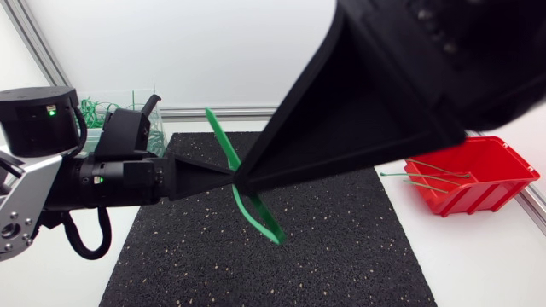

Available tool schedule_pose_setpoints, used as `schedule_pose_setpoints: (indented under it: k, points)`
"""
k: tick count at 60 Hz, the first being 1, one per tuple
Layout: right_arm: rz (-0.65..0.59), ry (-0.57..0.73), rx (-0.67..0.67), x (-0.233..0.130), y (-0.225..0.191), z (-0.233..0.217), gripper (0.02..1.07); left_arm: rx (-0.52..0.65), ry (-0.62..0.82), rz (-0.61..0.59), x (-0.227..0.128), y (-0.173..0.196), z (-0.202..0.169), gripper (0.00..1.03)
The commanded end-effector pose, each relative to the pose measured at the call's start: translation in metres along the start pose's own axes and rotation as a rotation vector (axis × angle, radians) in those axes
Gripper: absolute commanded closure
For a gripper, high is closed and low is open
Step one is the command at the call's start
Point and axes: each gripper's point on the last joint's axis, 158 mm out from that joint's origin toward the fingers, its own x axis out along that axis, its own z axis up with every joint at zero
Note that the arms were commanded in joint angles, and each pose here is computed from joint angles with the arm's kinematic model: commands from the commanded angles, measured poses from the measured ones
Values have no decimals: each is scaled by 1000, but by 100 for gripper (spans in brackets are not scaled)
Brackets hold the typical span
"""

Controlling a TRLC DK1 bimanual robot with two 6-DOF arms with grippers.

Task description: Take a green cable tie from the red box, thread the tail through the head to close it, then place it in the transparent bin on the left.

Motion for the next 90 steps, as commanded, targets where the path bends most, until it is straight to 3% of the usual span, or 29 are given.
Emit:
schedule_pose_setpoints:
  k: [1, 11, 23, 58, 90]
  points:
    - [34, 28, 193, 0, -5, 8, 102, -6, -13, -7, 0, -3, -10, 100]
    - [105, 51, 373, -1, -4, 14, 102, 27, -70, -20, 0, -8, -7, 100]
    - [136, 126, 499, 11, -11, 13, 102, 74, -132, -12, 1, -20, 3, 100]
    - [142, 169, 686, -7, -6, 33, 102, 181, -289, -58, -13, -83, 40, 100]
    - [141, 192, 780, -7, -20, 32, 102, 215, -293, -119, -12, -115, 43, 100]
